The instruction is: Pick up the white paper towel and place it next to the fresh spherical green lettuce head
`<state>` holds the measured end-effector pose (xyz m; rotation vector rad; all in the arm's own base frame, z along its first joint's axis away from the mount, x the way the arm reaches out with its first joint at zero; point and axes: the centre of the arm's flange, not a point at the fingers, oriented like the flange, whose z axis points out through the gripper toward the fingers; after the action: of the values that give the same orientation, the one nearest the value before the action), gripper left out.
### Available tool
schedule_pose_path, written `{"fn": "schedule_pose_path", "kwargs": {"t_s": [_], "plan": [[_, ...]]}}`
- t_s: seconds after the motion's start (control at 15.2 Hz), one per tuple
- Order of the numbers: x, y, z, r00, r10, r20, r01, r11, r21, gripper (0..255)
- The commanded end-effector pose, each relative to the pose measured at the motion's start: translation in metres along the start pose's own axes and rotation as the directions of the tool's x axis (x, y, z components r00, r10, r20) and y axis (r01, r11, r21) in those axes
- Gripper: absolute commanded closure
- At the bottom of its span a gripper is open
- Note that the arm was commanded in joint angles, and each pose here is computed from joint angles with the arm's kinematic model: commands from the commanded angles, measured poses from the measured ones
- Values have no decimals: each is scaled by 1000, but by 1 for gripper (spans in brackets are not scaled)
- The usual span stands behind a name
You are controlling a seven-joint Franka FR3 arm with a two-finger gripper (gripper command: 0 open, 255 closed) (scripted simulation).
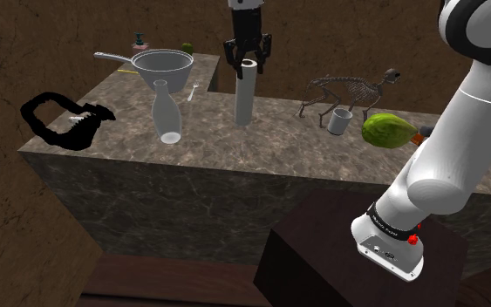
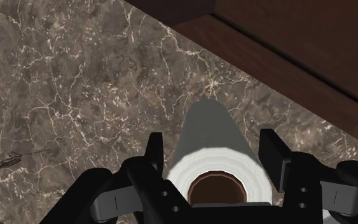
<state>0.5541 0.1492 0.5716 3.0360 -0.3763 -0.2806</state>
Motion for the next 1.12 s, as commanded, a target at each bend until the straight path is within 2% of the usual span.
{"fn": "schedule_pose_path", "kwargs": {"t_s": [0.0, 1.06], "plan": [[-2, 1, -10, 1000, 0, 0, 0, 1000, 0, 255], [-16, 9, -93, 1000, 0, 0, 0, 1000, 0, 255]]}}
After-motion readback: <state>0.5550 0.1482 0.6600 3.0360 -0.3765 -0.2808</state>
